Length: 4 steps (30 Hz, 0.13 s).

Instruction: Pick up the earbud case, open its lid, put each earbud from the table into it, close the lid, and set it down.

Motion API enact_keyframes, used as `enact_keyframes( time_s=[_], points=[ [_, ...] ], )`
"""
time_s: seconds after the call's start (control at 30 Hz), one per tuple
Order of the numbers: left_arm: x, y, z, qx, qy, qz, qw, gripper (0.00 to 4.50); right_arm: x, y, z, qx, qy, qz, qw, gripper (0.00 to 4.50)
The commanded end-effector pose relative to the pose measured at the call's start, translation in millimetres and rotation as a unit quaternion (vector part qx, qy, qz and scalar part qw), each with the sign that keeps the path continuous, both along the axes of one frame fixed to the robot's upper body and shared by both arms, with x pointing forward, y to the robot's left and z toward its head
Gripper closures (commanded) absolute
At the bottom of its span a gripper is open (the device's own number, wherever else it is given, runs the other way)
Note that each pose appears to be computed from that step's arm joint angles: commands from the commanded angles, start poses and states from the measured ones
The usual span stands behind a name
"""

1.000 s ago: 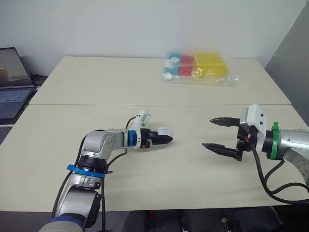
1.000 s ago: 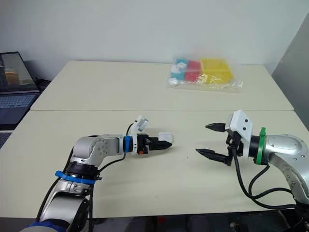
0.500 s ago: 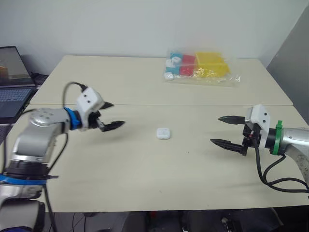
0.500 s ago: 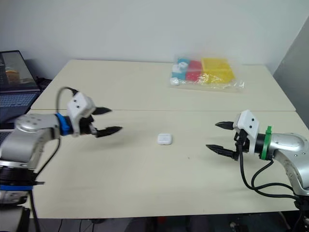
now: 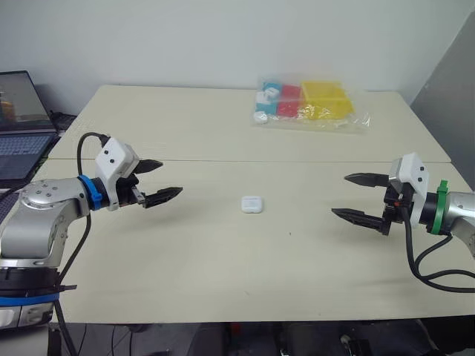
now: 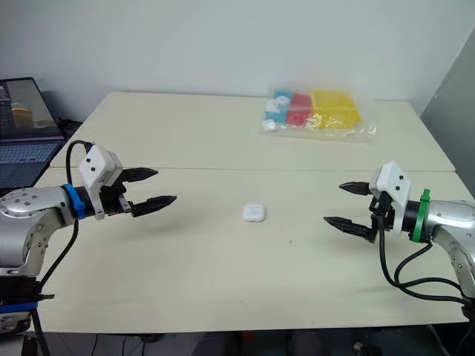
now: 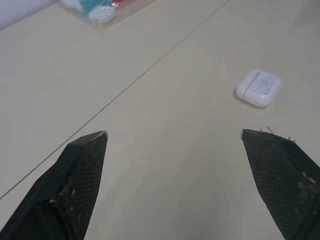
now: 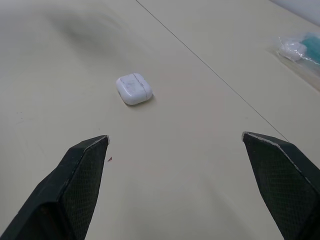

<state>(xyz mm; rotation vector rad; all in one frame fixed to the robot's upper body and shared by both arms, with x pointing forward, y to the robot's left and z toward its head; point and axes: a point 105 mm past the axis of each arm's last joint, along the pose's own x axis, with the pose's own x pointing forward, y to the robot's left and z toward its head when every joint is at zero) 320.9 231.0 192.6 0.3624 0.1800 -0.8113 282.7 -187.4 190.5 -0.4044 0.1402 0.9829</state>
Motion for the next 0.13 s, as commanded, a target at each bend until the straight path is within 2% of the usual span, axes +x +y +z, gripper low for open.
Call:
enact_keyframes(
  time_s=[0.03,0.13],
  points=[
    [-4.7,-2.2,9.5,-0.002,0.006,-0.012,1.0,0.03,-0.5,-0.8,11.5,0.005,-0.017,0.003,1.0,0.0],
    [-5.4,-1.2,6.5,0.006,0.012,-0.013,1.0,0.03,-2.1,-0.4,9.6,0.005,-0.011,0.004,1.0,0.0]
  ],
)
